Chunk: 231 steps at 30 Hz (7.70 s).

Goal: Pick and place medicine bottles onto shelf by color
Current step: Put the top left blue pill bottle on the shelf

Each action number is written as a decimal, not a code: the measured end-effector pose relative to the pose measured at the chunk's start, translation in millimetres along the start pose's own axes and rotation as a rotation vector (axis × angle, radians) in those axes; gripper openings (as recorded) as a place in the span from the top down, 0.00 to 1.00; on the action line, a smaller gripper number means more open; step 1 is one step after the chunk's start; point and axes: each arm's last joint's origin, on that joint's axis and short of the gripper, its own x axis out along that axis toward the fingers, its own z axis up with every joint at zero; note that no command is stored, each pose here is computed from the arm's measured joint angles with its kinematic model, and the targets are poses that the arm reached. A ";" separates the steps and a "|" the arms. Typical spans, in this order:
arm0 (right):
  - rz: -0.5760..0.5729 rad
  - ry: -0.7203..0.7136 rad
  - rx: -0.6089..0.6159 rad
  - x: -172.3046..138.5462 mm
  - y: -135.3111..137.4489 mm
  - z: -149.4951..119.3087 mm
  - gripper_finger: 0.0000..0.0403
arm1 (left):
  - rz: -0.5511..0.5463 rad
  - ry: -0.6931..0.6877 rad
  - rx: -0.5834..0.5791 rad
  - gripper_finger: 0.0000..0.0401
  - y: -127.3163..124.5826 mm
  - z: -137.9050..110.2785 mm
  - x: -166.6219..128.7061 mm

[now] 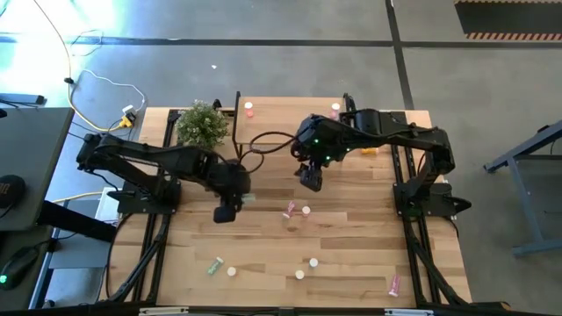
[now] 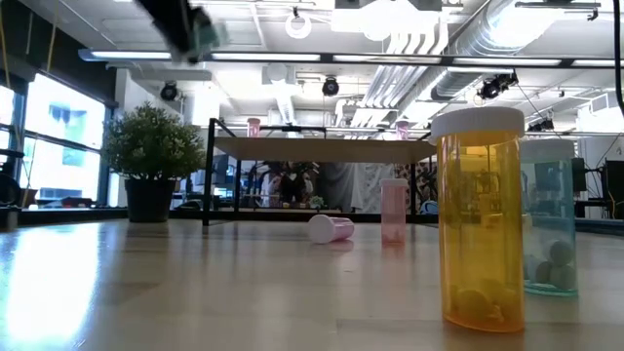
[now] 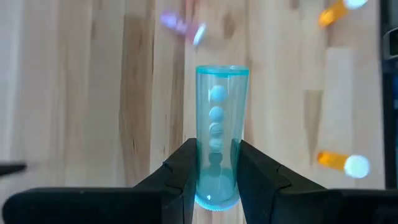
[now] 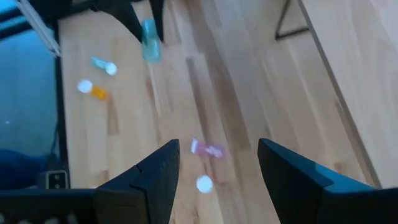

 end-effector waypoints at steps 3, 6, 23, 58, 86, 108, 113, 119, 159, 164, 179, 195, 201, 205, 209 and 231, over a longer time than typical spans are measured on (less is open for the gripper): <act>0.025 -0.046 0.000 0.1 6.6 3.3 0.48 | -0.008 -0.053 0.046 0.80 -2.0 9.3 -13.5; 0.075 -0.092 0.018 -0.3 11.4 7.8 0.48 | -0.012 -0.097 0.100 0.80 -3.7 16.9 -27.0; 0.285 -0.308 0.243 2.3 -16.8 46.9 0.48 | 0.189 0.056 0.327 0.80 1.6 9.4 -59.5; 0.539 -0.069 0.566 65.6 -38.8 60.9 0.48 | 0.718 -0.050 0.975 0.80 -25.7 31.2 -67.5; 0.578 -0.024 0.649 64.1 -38.8 60.6 0.75 | 0.853 -0.014 1.190 0.80 -28.8 43.3 -67.7; 0.556 0.000 0.660 65.0 -39.4 57.7 0.78 | 0.909 -0.011 1.063 0.62 -29.4 48.8 -56.9; 0.544 0.005 0.661 66.0 -39.5 56.7 0.78 | 0.950 -0.019 0.993 0.47 -28.4 48.7 -57.9; 0.519 0.009 0.670 66.6 -40.5 55.3 0.78 | 0.941 -0.048 0.969 0.41 -33.6 46.3 -59.4; -0.274 -0.778 0.063 -56.7 -48.0 64.0 0.78 | 0.578 -0.665 0.141 0.42 -16.3 -21.1 -167.8; -0.434 -0.824 0.038 -87.7 -36.8 50.2 0.78 | 0.512 -0.692 0.127 0.42 -14.9 -26.9 -174.4; -0.599 -0.746 0.218 -53.2 -60.2 -18.0 0.78 | 0.563 -0.691 0.152 0.42 -12.8 -29.3 -177.8; -0.556 -1.018 0.151 95.2 -91.3 -83.8 0.78 | 0.707 -0.680 0.006 0.42 7.9 -25.9 -179.3; -0.697 -0.991 0.196 134.6 -102.1 -92.8 0.78 | 0.726 -0.675 -0.012 0.42 11.8 -25.5 -179.5; -0.851 -0.962 0.268 154.2 -108.9 -98.7 0.78 | 0.718 -0.674 -0.013 0.42 12.7 -25.2 -179.4; -0.950 -0.952 0.354 164.2 -113.3 -103.9 0.78 | 0.720 -0.673 -0.016 0.42 13.5 -25.2 -179.4; -1.026 -0.888 0.375 168.7 -124.9 -108.8 0.78 | 0.842 -0.624 -0.031 0.42 28.2 -24.8 -181.3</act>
